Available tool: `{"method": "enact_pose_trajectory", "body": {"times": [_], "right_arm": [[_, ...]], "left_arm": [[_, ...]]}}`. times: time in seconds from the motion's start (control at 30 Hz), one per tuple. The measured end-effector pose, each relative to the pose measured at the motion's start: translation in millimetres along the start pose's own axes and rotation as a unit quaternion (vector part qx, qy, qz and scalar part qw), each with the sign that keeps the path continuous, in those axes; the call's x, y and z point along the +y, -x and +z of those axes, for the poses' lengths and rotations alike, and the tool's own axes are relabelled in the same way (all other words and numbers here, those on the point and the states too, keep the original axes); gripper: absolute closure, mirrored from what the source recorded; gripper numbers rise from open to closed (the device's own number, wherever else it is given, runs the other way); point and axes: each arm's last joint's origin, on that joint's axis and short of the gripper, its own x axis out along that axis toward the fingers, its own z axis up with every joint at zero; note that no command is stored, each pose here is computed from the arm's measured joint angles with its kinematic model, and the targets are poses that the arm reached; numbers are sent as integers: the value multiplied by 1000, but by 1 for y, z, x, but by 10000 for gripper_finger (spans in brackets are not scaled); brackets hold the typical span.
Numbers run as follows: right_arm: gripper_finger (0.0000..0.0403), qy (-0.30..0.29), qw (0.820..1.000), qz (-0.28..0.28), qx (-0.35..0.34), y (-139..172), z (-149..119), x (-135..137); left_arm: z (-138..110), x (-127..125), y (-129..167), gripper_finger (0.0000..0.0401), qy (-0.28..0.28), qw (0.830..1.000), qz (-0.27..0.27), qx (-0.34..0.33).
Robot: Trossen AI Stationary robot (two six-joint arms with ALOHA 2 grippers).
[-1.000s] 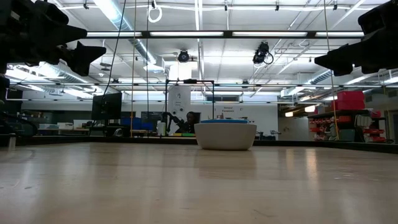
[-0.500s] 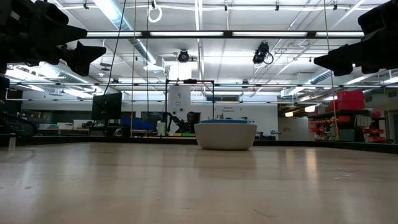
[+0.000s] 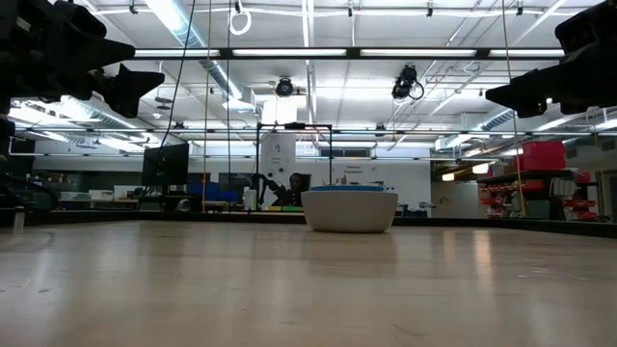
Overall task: Nest bowls inside each other
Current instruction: Return to Home Position
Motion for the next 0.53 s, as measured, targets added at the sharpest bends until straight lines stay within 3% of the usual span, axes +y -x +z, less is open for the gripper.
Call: {"method": "enact_pose_trajectory", "body": {"times": [0.53], "right_arm": [[128,0,1000,0,0,0,0,0]], "left_arm": [[0,0,0,122,0,1000,0,0]]}}
